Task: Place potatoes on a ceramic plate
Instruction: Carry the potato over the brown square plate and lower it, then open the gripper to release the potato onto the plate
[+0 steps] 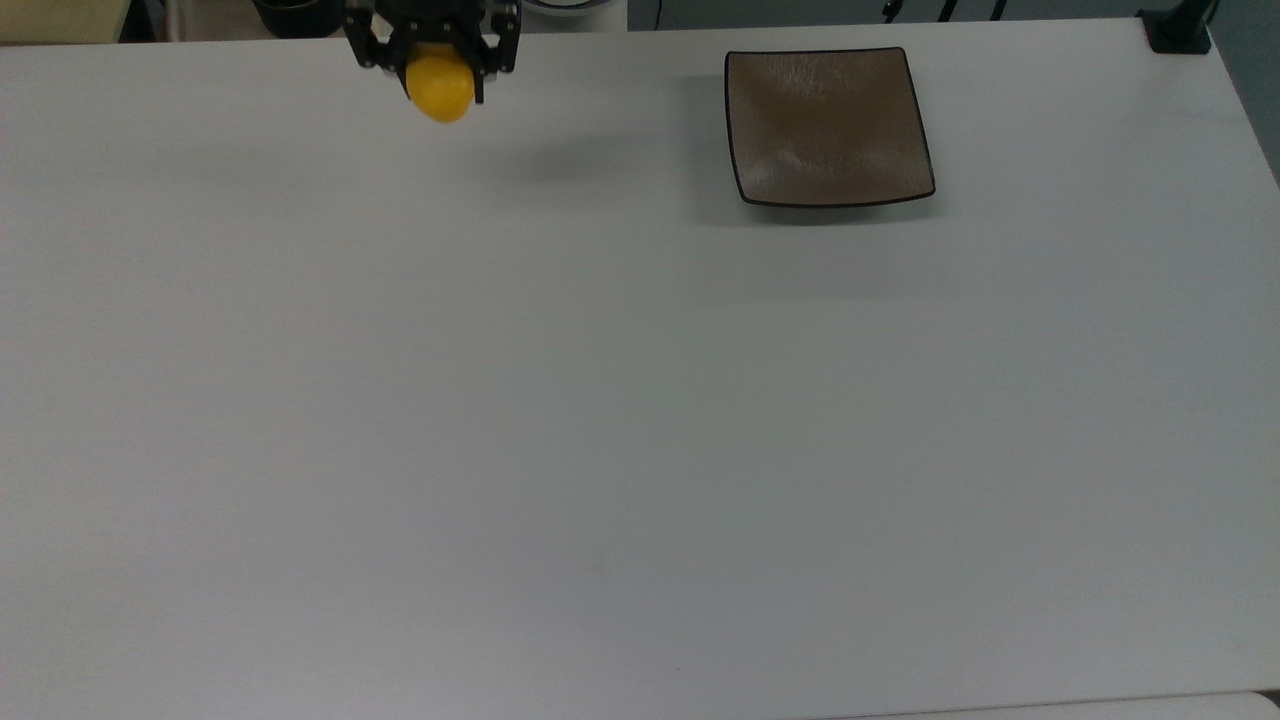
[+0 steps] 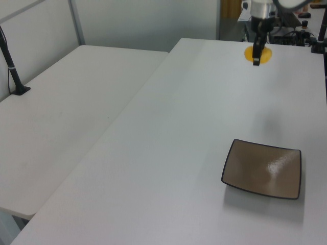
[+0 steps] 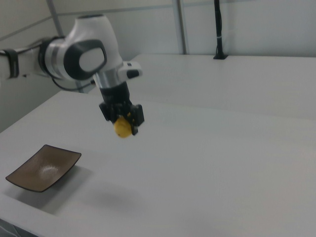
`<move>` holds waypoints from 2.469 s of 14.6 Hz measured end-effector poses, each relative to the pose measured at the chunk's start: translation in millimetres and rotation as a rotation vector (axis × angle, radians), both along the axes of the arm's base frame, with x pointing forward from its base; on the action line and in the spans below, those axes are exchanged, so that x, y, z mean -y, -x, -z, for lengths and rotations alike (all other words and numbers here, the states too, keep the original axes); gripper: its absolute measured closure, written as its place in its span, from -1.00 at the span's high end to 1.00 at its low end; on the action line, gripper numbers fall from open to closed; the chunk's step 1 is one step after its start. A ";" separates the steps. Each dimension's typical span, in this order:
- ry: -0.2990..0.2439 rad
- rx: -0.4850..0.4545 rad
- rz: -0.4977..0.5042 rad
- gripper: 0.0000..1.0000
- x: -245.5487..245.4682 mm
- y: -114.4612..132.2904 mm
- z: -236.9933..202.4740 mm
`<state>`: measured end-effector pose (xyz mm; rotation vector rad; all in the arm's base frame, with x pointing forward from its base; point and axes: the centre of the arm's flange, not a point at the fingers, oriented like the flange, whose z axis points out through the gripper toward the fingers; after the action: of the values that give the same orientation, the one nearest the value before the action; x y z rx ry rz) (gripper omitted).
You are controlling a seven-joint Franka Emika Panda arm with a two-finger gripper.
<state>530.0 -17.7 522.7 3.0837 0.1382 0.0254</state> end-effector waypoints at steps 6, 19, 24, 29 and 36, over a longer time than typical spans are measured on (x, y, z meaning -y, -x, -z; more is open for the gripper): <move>-0.048 0.001 -0.051 0.18 -39.9 1.1 -40.9; -0.037 -0.108 -0.121 0.18 -281.6 73.4 -7.0; -0.042 -0.107 -0.070 0.18 -331.9 85.9 53.1; -0.060 -0.089 -0.054 0.18 -344.5 92.1 114.4; -0.071 -0.086 -0.069 0.26 -353.7 107.1 170.0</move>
<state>422.9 336.0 352.8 3.1509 0.2531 -0.1020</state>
